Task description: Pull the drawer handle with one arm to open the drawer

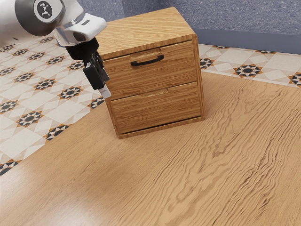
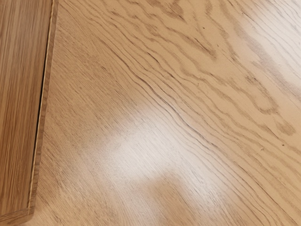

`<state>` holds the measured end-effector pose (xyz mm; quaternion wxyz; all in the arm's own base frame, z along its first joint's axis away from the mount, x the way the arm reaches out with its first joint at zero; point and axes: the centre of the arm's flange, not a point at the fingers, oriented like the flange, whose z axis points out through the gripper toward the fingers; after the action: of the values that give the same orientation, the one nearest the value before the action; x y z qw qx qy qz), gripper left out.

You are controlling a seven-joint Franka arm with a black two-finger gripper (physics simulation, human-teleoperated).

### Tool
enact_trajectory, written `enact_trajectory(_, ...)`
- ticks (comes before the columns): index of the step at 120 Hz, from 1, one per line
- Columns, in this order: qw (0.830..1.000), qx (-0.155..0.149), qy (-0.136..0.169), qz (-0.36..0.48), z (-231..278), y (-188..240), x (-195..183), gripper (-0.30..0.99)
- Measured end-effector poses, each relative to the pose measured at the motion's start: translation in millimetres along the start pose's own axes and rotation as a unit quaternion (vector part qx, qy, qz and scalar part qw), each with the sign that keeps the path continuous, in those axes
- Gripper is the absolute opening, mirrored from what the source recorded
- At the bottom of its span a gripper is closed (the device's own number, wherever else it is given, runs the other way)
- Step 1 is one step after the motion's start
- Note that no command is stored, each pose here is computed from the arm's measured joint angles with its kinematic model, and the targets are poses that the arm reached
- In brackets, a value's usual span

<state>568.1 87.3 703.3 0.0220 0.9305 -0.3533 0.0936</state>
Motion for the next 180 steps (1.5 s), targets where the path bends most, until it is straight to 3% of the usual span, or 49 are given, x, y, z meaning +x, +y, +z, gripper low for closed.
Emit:
enact_trajectory(28, 1.000, 0.002, -0.003, -0.004, 0, -1, 1, 0.69)
enact_trajectory(32, 1.000, 0.021, 0.005, 0.002, -23, 5, 5, 0.69)
enact_trajectory(36, 0.997, 0.065, 0.031, 0.018, -77, 24, 13, 0.69)
enact_trajectory(43, 0.988, 0.119, 0.072, 0.061, -156, 78, 25, 0.69)
enact_trajectory(50, 0.979, 0.115, 0.079, 0.146, -173, 165, 71, 0.69)
enact_trajectory(60, 0.953, 0.091, 0.049, 0.283, -154, 316, 135, 0.69)
enact_trajectory(69, 0.928, 0.065, 0.017, 0.367, -113, 413, 167, 0.69)
enact_trajectory(75, 0.916, 0.058, 0.003, 0.397, -91, 453, 178, 0.69)
enact_trajectory(83, 0.914, 0.055, -0.018, 0.403, -63, 469, 189, 0.69)
enact_trajectory(98, 0.919, 0.054, -0.042, 0.387, -28, 463, 200, 0.69)
enact_trajectory(103, 0.927, 0.059, -0.052, 0.366, -13, 443, 206, 0.69)
enact_trajectory(118, 0.974, 0.106, -0.080, 0.185, -10, 244, 180, 0.69)
enact_trajectory(125, 0.976, 0.168, -0.116, 0.078, -18, 161, 156, 0.69)
enact_trajectory(132, 0.972, 0.196, -0.129, 0.007, -29, 113, 129, 0.69)
enact_trajectory(140, 0.972, 0.200, -0.119, -0.008, -31, 99, 124, 0.69)
enact_trajectory(153, 0.977, 0.179, -0.108, 0.039, -1, 108, 151, 0.69)
enact_trajectory(162, 0.976, 0.181, -0.107, 0.051, 23, 93, 165, 0.69)
enact_trajectory(180, 0.978, 0.184, -0.055, 0.087, 32, 67, 178, 0.69)
